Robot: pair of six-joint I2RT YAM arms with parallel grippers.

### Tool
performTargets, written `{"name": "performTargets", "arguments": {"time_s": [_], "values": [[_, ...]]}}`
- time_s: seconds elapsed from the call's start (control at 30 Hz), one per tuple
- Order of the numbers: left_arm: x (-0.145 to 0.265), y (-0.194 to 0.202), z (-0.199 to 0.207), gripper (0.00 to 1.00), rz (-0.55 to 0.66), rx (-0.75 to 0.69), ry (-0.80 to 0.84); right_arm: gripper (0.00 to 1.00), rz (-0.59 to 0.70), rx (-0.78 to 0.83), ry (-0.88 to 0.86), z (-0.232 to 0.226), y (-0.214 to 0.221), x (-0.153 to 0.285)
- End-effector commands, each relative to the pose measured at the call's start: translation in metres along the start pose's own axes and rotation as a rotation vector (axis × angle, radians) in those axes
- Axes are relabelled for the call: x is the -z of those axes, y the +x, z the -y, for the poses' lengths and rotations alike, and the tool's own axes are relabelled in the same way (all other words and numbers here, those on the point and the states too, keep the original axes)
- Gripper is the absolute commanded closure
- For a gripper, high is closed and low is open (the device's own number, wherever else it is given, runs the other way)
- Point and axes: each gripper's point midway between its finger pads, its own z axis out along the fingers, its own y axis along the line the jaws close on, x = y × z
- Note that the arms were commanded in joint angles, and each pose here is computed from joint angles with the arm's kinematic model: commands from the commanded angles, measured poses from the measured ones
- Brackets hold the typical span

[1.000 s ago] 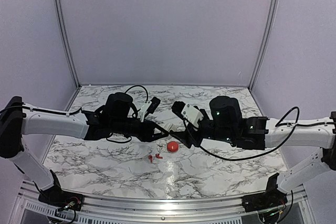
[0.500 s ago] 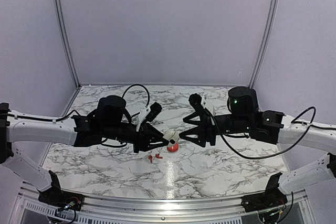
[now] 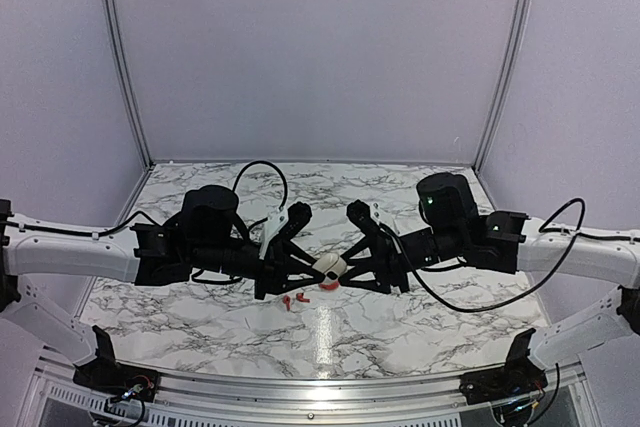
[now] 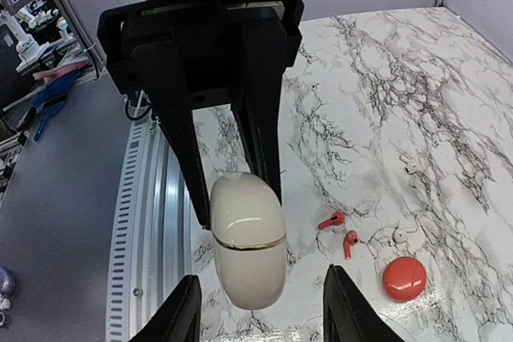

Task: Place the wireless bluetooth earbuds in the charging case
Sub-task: Pass from the left arm to the right

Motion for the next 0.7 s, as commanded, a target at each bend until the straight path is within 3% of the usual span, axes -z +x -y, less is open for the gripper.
{"name": "performTargets", "arguments": {"time_s": [0.0, 0.37, 0.67], "values": [[0.002, -0.010, 0.004, 0.97, 0.033, -0.073, -0.005, 0.58, -0.005, 0.020, -0.051, -0.007, -0.010, -0.002], [-0.004, -0.008, 0.009, 0.98, 0.021, -0.088, 0.014, 0.62, -0.015, 0.046, -0.073, -0.013, -0.015, -0.008], [-0.006, -0.011, 0.010, 0.98, 0.027, -0.102, 0.008, 0.74, -0.035, 0.054, -0.080, -0.016, -0.011, -0.012]]}}
